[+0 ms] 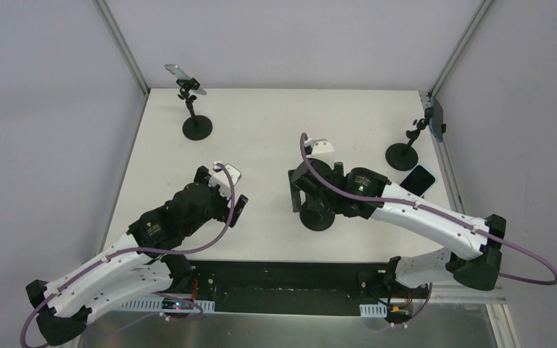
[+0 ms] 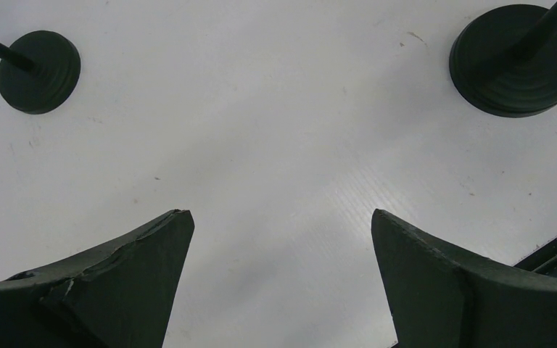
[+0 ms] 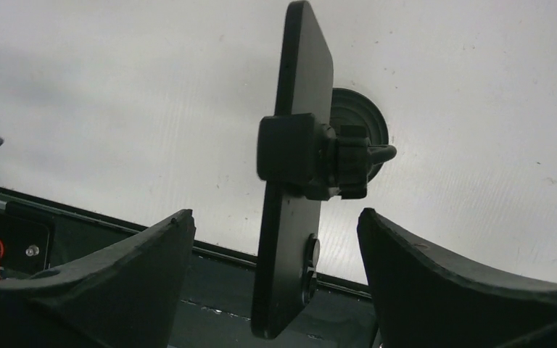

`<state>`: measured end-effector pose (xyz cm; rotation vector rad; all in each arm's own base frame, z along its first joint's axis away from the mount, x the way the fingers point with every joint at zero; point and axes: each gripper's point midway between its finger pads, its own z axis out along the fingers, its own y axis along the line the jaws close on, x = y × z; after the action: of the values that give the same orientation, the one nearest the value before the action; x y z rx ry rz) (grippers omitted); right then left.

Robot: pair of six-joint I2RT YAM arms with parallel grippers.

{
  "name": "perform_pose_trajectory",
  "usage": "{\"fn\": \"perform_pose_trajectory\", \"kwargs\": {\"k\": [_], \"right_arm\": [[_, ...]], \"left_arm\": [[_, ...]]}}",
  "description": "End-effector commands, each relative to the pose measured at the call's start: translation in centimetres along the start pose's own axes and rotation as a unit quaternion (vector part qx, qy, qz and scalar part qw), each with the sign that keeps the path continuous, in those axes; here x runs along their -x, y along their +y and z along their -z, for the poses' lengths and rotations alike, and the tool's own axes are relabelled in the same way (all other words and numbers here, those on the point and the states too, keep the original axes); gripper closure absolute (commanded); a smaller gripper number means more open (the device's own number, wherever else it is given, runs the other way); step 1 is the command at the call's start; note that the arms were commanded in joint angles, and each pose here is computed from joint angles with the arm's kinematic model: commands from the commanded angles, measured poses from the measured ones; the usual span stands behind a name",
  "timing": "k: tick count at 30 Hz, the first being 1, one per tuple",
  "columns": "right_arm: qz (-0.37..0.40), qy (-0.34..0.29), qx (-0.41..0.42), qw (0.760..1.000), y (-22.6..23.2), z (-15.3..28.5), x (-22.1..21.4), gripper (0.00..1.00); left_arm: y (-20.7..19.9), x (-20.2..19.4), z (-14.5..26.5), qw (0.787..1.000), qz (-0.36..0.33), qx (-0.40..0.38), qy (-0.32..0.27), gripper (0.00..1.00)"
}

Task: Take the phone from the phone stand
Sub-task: Adjust the phone stand with the phone at the center of the board.

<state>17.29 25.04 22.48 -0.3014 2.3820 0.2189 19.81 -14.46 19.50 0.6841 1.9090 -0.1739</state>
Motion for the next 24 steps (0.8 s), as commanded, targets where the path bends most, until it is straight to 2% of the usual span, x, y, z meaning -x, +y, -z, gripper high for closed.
{"fn": "perform_pose_trajectory", "kwargs": {"k": [1,15,22,23,24], "right_arm": [[-0.015,0.015,-0.019,1.0,-1.1,-0.7,0.2,0.15],[-0.016,0.039,-0.019,0.999,-0.4,-3.1,-0.1,0.24],[-0.016,0.049,-0.029,0.998,-0.4,-3.5,-0.4,0.46],[-0.015,0.052,-0.031,0.998,-0.5,-3.6,-0.5,0.52],[-0.014,0.056,-0.033,0.998,-0.6,-3.7,-0.6,0.64]], "left_arm": [[0.5,-0.1,0.1,1.0,0.013,0.013,-0.005,0.01],[0.9,-0.3,-0.2,1.0,0.006,0.027,0.003,0.01],[1.4,-0.6,-0.3,0.999,0.003,0.042,0.009,0.01],[1.3,-0.7,-0.3,0.999,0.003,0.042,0.009,0.01],[1.4,-0.6,-0.3,0.999,0.003,0.042,0.008,0.01]]}}
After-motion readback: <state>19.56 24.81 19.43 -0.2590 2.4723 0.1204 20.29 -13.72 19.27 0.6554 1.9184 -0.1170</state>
